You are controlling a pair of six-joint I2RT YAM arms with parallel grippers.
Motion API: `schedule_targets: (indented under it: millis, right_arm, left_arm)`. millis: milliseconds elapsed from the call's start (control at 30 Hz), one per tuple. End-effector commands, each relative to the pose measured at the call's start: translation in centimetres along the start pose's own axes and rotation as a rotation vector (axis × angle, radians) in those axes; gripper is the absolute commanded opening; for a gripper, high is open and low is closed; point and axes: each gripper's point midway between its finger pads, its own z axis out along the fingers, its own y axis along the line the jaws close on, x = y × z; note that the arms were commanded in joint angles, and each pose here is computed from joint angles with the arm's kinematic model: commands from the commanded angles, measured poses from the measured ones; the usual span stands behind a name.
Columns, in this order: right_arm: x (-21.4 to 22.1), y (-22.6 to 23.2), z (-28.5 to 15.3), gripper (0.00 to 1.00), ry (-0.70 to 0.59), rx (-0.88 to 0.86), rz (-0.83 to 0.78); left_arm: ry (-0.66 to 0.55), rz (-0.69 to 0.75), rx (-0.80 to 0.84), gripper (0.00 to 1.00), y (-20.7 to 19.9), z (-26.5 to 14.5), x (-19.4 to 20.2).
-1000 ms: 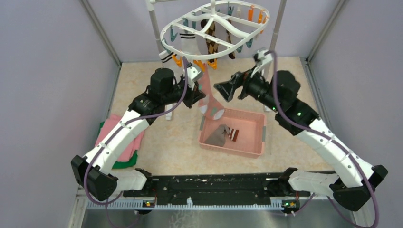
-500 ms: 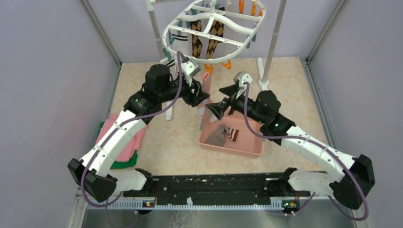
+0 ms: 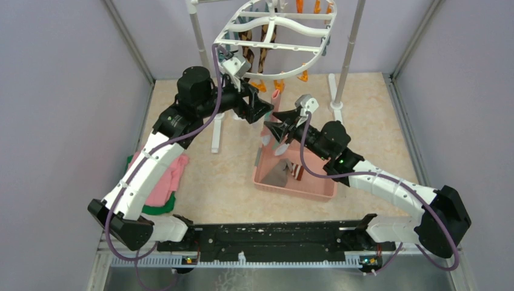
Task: Remove the socks clipped to the hanger
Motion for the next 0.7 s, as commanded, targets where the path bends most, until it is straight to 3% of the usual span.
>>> schedule_targets:
  millis: [0, 67, 167, 433, 667]
  right_arm:
    - [-3.3, -0.4, 0.3, 0.34, -0.117, 0.039, -0.021]
    - [-3.5, 0.0, 0.3, 0.17, -0.117, 0.020, -0.016]
    - [-3.3, 0.4, 0.4, 0.01, -0.102, 0.001, 0.004]
    - [-2.5, 1.6, 1.2, 0.00, -0.086, -0.033, 0.054]
    - [-2.3, 2.5, 2.0, 0.00, -0.078, -0.050, 0.069]
  left_arm:
    - [-0.065, -0.040, 0.035, 0.84, -0.6, -0.1, -2.5]
    - [-0.067, -0.058, 0.039, 0.85, -0.7, -0.2, -2.6]
    - [-0.065, -0.112, 0.066, 0.86, -1.0, -0.3, -2.6]
    - [-0.084, -0.230, 0.073, 0.99, -0.8, -0.9, -3.1]
    - [-0.110, -0.268, 0.053, 0.99, 0.2, -0.3, -3.9]
